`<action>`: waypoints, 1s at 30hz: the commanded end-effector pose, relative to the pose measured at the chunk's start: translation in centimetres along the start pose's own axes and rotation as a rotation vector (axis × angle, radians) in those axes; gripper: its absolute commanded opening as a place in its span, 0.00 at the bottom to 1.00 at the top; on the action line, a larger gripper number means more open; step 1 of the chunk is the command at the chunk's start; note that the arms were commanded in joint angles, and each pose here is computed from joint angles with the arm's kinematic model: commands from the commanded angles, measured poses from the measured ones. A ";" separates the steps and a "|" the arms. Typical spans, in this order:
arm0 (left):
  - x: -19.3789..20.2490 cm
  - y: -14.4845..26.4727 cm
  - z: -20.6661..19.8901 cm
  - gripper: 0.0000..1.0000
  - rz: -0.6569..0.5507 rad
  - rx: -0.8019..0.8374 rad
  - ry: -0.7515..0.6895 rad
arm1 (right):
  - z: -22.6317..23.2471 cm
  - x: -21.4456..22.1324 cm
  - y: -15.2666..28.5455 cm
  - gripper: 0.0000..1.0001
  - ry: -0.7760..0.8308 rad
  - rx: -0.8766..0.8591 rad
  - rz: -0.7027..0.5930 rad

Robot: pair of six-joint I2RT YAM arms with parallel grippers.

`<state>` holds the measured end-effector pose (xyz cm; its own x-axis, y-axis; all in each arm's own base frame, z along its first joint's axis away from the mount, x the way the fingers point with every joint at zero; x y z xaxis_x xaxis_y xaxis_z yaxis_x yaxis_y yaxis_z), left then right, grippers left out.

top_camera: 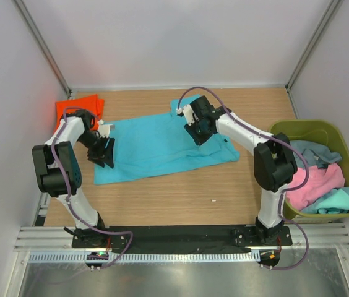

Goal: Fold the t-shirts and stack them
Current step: Fold the tshirt

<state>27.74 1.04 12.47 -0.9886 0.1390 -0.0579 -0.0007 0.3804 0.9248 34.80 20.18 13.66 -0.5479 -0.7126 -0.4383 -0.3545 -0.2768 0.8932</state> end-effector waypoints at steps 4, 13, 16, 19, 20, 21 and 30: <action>0.2 0.1 -0.4 0.52 -0.012 0.017 0.001 | -2.0 -3.4 -2.2 0.31 0.014 0.072 -0.065; 0.2 0.6 -0.3 0.52 -0.006 -0.005 -0.021 | -1.9 -2.7 -3.6 0.35 0.030 0.043 0.001; 0.2 0.5 -0.2 0.52 -0.002 -0.007 -0.020 | -1.6 -1.9 -2.7 0.36 0.032 0.038 0.012; 0.1 0.2 -0.1 0.52 -0.003 0.001 -0.018 | -1.2 -1.2 -1.8 0.36 0.025 0.029 0.025; 0.0 0.1 -0.2 0.52 -0.003 0.007 -0.017 | -1.1 -1.2 -1.3 0.36 0.025 0.029 0.019; -0.1 0.1 -0.2 0.52 -0.004 0.010 -0.016 | -1.1 -1.1 -1.1 0.36 0.022 0.028 0.017; -0.5 0.2 -0.2 0.51 -0.015 0.015 -0.018 | -0.1 0.8 -0.5 0.39 0.017 0.001 0.049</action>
<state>27.47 1.01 12.04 -0.9894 0.1403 -0.0379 0.0189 0.3828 0.9236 34.84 19.67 10.63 -0.5682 -0.7485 -0.3418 -0.2909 -0.2058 0.9344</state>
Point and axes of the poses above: each gripper's point midway between its finger pads, its own y axis back along the fingers, its own z axis along the line the jaws close on, x = y × z, the point moved 6 cm from there along y, back along the fingers, and after that the axes turned 5 degrees about y, right-handed, at the moved point
